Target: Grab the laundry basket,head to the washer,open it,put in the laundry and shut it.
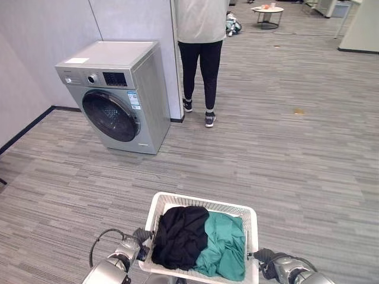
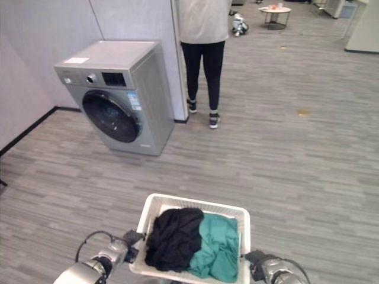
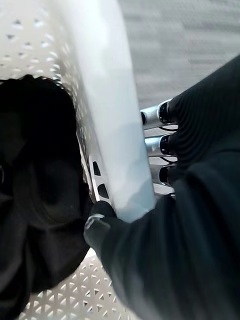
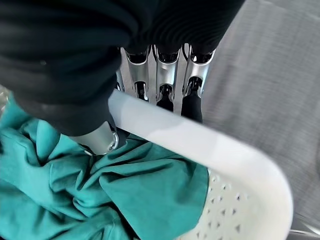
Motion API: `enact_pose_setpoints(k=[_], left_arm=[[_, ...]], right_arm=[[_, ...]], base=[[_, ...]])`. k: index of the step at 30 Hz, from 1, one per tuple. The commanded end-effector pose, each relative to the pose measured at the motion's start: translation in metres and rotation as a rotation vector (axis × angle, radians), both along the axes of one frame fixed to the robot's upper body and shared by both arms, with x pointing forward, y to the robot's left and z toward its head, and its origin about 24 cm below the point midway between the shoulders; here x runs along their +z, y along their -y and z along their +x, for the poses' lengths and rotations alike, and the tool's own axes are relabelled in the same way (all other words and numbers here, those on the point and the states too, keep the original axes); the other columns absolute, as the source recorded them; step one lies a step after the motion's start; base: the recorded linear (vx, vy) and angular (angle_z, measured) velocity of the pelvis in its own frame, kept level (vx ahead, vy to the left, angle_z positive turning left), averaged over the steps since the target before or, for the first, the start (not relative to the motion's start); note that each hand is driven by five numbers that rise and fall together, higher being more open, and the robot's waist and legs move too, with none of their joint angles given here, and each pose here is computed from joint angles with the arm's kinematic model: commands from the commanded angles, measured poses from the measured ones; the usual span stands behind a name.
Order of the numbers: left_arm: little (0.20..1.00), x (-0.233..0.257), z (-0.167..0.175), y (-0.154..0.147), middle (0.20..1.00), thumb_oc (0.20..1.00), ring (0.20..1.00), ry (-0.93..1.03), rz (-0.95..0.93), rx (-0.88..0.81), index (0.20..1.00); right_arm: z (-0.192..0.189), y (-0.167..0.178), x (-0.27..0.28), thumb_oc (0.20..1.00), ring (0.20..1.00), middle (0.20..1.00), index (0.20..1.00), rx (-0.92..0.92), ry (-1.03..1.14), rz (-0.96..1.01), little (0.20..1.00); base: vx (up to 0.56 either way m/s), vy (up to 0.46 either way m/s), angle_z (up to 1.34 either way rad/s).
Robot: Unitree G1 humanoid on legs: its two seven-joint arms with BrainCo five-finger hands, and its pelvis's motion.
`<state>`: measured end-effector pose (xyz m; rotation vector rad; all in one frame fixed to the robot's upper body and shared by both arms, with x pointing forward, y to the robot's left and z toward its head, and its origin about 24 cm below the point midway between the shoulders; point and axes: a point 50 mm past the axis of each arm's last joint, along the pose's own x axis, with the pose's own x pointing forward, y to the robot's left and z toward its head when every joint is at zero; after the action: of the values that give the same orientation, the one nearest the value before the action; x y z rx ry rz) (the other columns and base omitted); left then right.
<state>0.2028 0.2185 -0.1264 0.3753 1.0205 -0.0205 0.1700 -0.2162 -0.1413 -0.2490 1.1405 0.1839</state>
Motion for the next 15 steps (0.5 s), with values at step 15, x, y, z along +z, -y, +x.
enact_pose_setpoints(k=[15], left_arm=[[0.200, -0.012, -0.030, -0.012, 0.200, 0.200, 0.200, -0.104, -0.049, 0.102, 0.200]], right_arm=[[-0.022, -0.025, -0.011, 0.200, 0.200, 0.200, 0.200, 0.011, -0.038, 0.156, 0.200]], base=[[0.35, 0.116, 0.02]])
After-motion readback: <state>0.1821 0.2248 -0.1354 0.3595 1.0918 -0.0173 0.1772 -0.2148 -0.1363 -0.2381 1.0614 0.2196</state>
